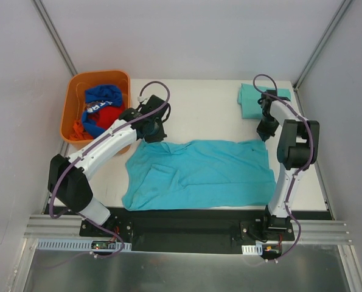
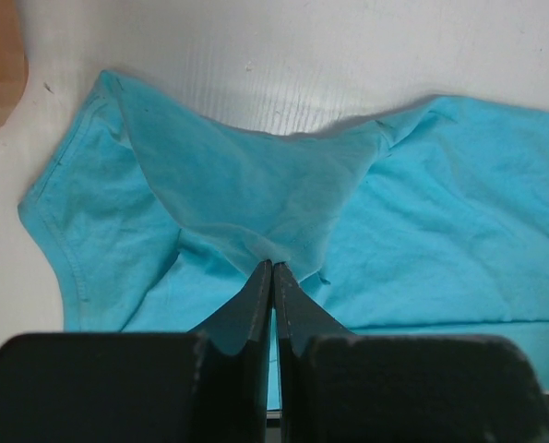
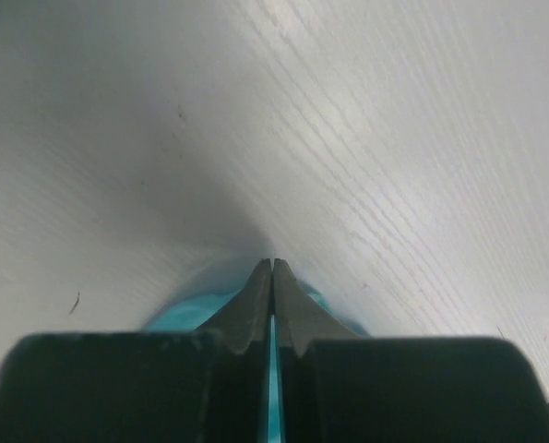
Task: Fold and stack the t-shirts
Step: Grap the side of the flattened tshirt furthest away from the robot with both arms, then fold the other side of the tshirt into a rectangle
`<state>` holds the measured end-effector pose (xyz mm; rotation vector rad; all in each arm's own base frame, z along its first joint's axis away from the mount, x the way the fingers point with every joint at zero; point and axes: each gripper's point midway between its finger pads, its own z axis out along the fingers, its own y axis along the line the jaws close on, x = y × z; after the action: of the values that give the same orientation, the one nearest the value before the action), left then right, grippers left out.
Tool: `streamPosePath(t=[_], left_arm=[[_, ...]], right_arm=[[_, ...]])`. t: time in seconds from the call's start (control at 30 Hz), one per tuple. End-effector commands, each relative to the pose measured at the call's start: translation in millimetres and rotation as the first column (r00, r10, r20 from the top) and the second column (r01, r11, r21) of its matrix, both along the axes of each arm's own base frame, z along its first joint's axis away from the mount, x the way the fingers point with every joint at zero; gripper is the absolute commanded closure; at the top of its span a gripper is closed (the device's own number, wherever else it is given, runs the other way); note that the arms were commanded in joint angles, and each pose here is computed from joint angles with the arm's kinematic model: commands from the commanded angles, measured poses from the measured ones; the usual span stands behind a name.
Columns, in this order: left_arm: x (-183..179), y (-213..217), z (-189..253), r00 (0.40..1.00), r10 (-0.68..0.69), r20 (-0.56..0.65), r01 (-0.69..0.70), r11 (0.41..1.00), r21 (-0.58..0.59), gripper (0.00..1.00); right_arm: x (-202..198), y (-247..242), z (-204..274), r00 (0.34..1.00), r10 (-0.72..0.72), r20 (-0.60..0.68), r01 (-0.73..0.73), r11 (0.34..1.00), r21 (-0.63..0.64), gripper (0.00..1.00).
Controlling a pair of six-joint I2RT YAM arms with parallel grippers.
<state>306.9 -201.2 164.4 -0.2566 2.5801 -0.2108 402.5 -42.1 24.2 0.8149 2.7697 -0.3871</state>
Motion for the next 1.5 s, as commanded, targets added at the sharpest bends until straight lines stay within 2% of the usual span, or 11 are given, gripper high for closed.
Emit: streamPosePath(t=[0.0, 0.07, 0.27, 0.57, 0.83, 1.27, 1.37, 1.47], left_arm=[[-21.6, 11.3, 15.4, 0.999, 0.035, 0.027, -0.035, 0.999, -0.03, 1.0], [-36.4, 9.0, 9.8, 0.999, 0.03, -0.015, -0.031, 0.997, -0.076, 1.0], [-70.4, 27.9, 12.5, 0.996, 0.093, 0.004, -0.091, 0.986, -0.138, 1.0], [-116.9, 40.0, 16.7, 0.996, 0.088, 0.008, -0.082, 0.959, -0.273, 1.0], [-144.1, 50.3, -3.0, 0.994, 0.1, -0.038, -0.107, 0.947, -0.304, 1.0], [-170.6, 51.5, -18.2, 0.993, 0.051, -0.102, -0.083, 0.938, -0.336, 1.0], [-183.1, 50.6, -36.7, 0.985, 0.038, -0.168, -0.093, 0.94, -0.328, 0.92], [-196.6, 49.7, -51.7, 0.975, 0.02, -0.219, -0.091, 0.943, -0.32, 0.74]], right_arm=[[1.7, 2.3, 51.0, 0.992, 0.059, 0.113, -0.056, 0.998, -0.031, 0.99], [-9.6, -0.8, 59.5, 0.991, 0.062, 0.119, -0.056, 0.997, -0.049, 0.99], [-48.2, -8.8, 72.2, 0.991, 0.046, 0.128, -0.034, 0.995, -0.095, 0.99], [-95.0, -14.6, 98.4, 0.985, 0.024, 0.17, -0.003, 0.992, -0.127, 0.99], [-132.2, -18.4, 100.9, 0.986, 0.012, 0.166, 0.013, 0.989, -0.147, 0.99], [-166.0, -26.8, 99.0, 0.994, 0.013, 0.106, 0.008, 0.98, -0.197, 1.0], [-172.6, -24.2, 88.8, 0.997, 0.008, 0.083, 0.008, 0.983, -0.182, 0.95], [-187.1, -25.5, 71.9, 0.999, -0.021, 0.024, 0.025, 0.981, -0.19, 0.87]])
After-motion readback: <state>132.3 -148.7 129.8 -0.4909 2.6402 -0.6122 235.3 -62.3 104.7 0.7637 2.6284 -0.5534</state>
